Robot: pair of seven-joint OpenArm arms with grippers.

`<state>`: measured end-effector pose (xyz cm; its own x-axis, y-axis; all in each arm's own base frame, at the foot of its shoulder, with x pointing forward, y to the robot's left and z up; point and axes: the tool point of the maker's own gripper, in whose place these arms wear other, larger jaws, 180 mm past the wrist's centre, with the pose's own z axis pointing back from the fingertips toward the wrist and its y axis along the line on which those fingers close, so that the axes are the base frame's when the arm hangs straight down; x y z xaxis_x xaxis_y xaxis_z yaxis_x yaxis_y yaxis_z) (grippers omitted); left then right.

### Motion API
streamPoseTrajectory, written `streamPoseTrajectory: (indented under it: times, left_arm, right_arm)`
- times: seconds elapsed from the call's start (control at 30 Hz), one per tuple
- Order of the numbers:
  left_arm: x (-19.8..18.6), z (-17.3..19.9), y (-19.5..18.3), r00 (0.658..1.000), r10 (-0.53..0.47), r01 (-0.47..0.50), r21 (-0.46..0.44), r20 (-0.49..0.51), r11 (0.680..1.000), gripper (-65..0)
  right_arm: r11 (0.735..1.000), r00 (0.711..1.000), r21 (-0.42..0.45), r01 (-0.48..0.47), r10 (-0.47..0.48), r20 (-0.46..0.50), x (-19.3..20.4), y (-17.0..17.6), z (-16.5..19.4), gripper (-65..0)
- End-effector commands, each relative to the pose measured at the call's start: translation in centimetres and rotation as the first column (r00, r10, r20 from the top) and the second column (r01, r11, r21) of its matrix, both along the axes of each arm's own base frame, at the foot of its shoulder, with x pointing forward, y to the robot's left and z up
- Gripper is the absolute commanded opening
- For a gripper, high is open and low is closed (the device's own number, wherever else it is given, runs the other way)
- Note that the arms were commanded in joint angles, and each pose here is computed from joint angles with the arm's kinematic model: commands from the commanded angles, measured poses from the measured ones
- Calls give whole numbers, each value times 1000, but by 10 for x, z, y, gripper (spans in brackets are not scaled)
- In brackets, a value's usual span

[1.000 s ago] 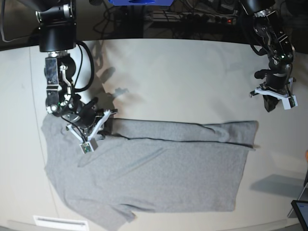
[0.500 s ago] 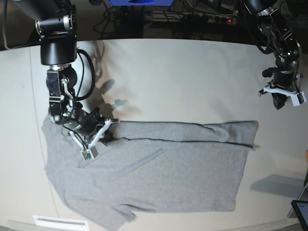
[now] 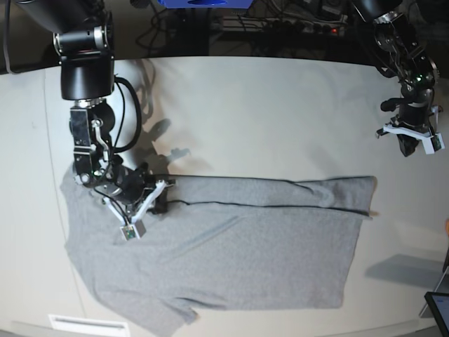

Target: Fold the T-shirt properly

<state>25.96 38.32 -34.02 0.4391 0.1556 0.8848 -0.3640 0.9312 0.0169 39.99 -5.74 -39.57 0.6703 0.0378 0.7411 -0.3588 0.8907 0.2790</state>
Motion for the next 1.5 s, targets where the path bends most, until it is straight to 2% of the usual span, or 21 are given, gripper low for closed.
streamPoseTrajectory:
  times: [0.0, 0.17, 0.27, 0.4, 0.47, 0.57, 0.73, 0.8, 0.93, 1.07, 1.2, 1.37, 1.47]
  left_arm:
    - [6, 16, 6, 999, -8, 6, 38, 42, 999, -650]
    - [4, 15, 7, 999, -5, 3, 40, 39, 999, -650]
    - [5, 16, 7, 999, -5, 4, 42, 41, 999, -650]
    - [7, 18, 7, 999, -7, 5, 42, 46, 999, -650]
    - [7, 17, 6, 999, -6, 5, 40, 46, 999, -650]
    - [7, 18, 6, 999, -6, 5, 35, 50, 999, -650]
    - [6, 16, 6, 999, -6, 5, 40, 43, 999, -650]
    - [5, 16, 6, 999, -6, 5, 40, 42, 999, -650]
    - [6, 16, 6, 999, -6, 5, 40, 43, 999, -650]
    - [5, 12, 7, 999, -1, 0, 26, 37, 1000, -650]
    - [2, 0, 9, 1000, 12, -12, 6, 16, 1000, -650]
    - [1, -1, 9, 1000, 13, -13, 4, 12, 1000, -650]
    - [1, -1, 9, 1000, 13, -13, 5, 13, 1000, -650]
  right_arm:
    - [1000, 997, 24, 0, -1, 72, 18, 4, 24, -646]
    - [999, 995, -7, -53, 54, 82, 15, 20, 27, -640]
    - [999, 997, -40, 5, -2, 81, 10, 7, 33, -640]
    - [997, 984, -30, 73, -67, 168, 7, 2, 69, -638]
    - [996, 982, -31, 85, -78, 174, 8, 1, 76, -609]
    - [994, 986, -48, 93, -85, 144, 10, -1, 76, -476]
    - [994, 990, -46, 99, -94, 108, 3, -3, 67, -189]
    - [994, 992, -47, 97, -93, 82, -4, -2, 59, -139]
    - [994, 993, -27, 105, -103, 64, -10, 2, 53, -138]
    - [982, 981, 16, 187, -187, 49, -8, -16, 54, -138]
    - [983, 982, 19, 185, -185, 34, -12, -13, 49, -145]
    - [982, 982, 20, 186, -187, 29, -12, -13, 47, -255]
    - [981, 981, 22, 190, -191, 28, -12, -14, 47, -270]
